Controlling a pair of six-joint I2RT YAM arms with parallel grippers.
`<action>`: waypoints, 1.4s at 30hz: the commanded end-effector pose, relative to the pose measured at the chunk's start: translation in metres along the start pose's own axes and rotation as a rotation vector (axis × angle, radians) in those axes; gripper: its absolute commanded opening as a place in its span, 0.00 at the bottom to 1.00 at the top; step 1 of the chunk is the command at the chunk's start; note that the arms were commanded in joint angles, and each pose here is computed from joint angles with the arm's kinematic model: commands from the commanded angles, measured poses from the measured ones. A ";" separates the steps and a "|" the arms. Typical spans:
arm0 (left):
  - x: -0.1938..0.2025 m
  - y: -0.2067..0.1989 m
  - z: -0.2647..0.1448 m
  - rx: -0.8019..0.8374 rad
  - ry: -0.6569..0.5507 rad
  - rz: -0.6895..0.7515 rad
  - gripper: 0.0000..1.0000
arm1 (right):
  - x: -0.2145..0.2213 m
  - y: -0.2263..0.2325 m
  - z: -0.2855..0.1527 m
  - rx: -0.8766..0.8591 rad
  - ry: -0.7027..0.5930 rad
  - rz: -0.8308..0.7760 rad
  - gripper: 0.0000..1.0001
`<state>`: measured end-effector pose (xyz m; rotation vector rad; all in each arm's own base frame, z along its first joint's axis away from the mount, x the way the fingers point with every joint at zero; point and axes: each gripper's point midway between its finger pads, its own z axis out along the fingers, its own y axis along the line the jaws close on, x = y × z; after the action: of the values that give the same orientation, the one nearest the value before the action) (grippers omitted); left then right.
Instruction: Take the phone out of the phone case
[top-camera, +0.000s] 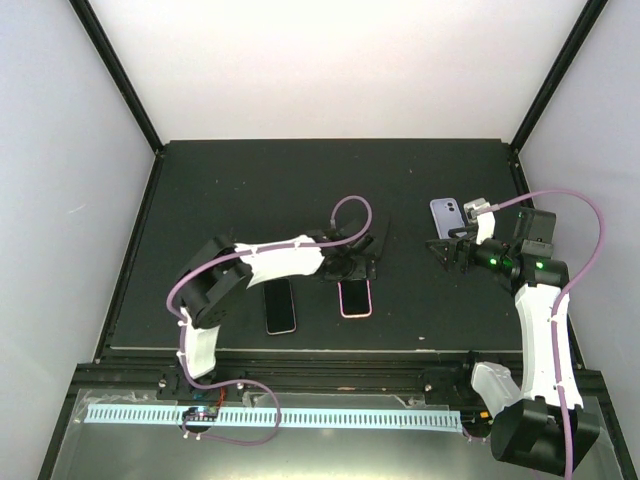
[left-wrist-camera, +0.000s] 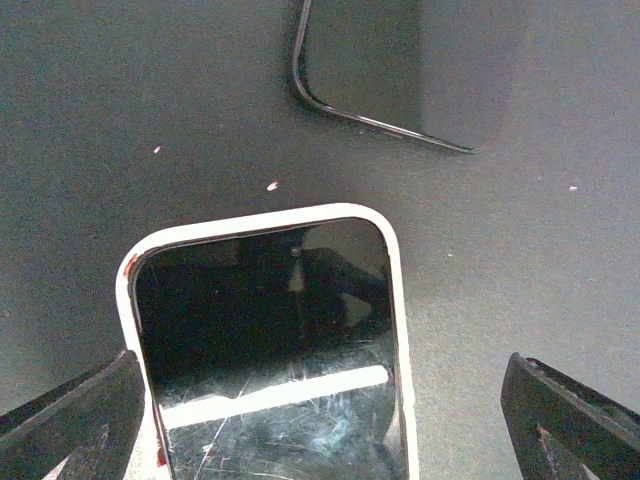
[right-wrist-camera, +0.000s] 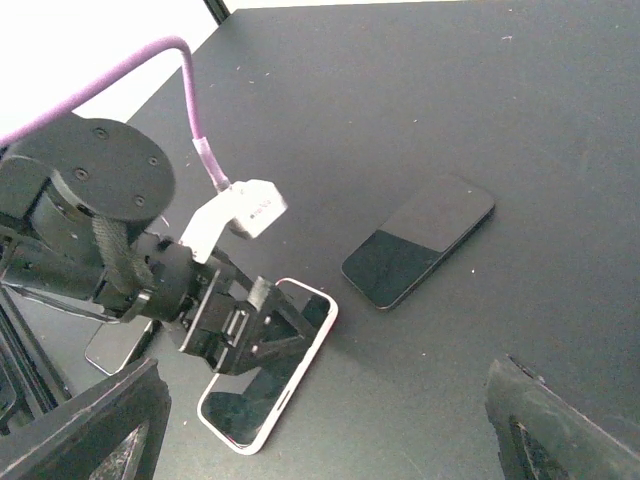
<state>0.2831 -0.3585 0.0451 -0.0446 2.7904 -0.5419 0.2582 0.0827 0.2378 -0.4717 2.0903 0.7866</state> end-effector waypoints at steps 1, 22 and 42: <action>0.007 0.007 0.006 -0.164 0.013 0.051 0.99 | -0.010 0.004 -0.005 0.002 -0.017 -0.034 0.87; 0.036 0.008 0.022 -0.452 0.211 -0.198 0.99 | -0.009 0.000 0.001 -0.020 0.004 0.007 0.87; -0.002 0.001 -0.054 -0.285 -0.025 -0.175 0.41 | -0.012 0.010 -0.007 -0.015 -0.040 -0.042 0.86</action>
<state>0.2564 -0.3475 0.0250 -0.3842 3.0067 -0.0786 0.2562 0.0834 0.2410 -0.4698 2.0932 0.7917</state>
